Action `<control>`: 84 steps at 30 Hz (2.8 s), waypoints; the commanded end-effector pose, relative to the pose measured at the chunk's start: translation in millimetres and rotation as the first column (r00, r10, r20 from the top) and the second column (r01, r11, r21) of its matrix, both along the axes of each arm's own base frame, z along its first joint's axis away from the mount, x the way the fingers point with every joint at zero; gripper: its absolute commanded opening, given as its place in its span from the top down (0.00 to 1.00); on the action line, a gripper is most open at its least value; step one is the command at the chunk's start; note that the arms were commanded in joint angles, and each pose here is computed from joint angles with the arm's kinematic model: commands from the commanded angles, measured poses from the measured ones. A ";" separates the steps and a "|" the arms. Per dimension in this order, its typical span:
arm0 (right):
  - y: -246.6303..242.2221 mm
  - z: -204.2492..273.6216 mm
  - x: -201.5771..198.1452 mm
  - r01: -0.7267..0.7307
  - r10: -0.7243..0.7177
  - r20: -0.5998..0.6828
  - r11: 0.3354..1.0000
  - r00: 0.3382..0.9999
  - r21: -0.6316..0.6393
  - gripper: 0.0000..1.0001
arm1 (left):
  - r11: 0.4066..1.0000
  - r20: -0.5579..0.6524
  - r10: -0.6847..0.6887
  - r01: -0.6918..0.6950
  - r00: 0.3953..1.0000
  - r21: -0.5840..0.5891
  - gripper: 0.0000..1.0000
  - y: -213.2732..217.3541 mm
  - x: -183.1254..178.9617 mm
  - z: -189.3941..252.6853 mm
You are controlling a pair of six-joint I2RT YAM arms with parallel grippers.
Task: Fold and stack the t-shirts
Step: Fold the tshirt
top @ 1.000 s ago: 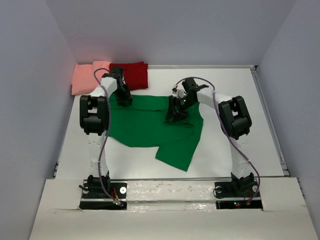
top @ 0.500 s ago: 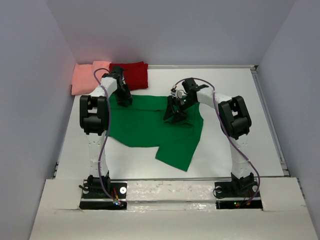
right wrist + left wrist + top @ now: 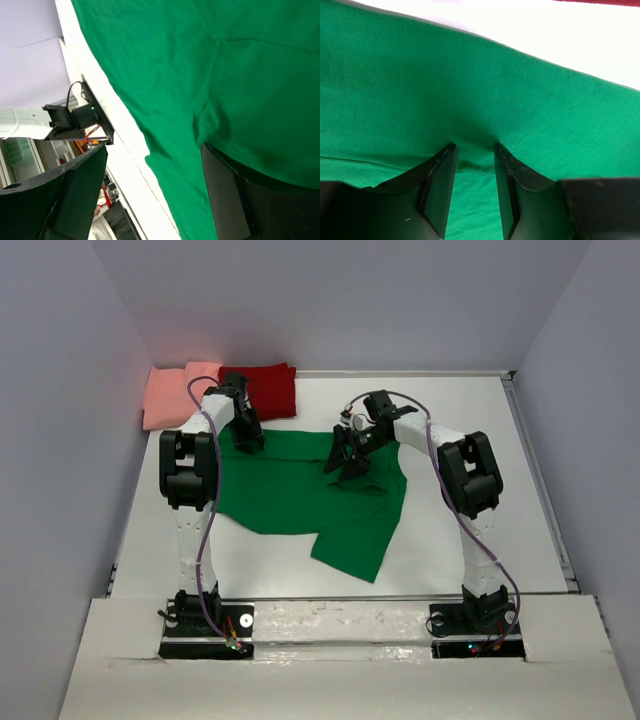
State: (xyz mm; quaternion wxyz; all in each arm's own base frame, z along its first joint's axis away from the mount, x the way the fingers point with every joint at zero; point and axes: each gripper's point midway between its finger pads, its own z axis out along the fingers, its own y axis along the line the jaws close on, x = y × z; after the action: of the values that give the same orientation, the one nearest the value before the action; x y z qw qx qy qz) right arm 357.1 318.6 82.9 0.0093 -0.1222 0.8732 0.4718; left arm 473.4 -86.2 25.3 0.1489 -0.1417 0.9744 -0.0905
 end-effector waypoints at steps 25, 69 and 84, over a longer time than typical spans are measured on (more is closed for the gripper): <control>5.1 35.2 30.0 0.042 -0.035 0.137 0.998 0.990 -0.045 0.20 | 1.000 -0.080 -0.019 0.021 0.997 0.021 0.52 2.6 -16.7 -14.6; -173.3 -73.6 140.2 0.457 -0.279 0.367 0.636 0.887 -0.622 1.00 | 1.000 -0.049 -0.021 0.021 0.999 0.000 0.51 -1.6 -14.0 23.5; -220.3 -83.9 186.4 0.531 -0.325 0.422 0.583 0.846 -0.615 1.00 | 0.999 -0.056 0.006 -0.008 0.998 -0.033 0.51 -32.6 7.6 -0.5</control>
State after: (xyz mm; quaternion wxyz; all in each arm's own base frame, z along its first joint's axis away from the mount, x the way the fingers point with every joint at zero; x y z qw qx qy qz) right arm 535.9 127.6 28.9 0.1992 0.0331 0.9731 0.1110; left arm 467.8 -105.6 26.7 0.1160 -0.1467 0.9783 -0.0888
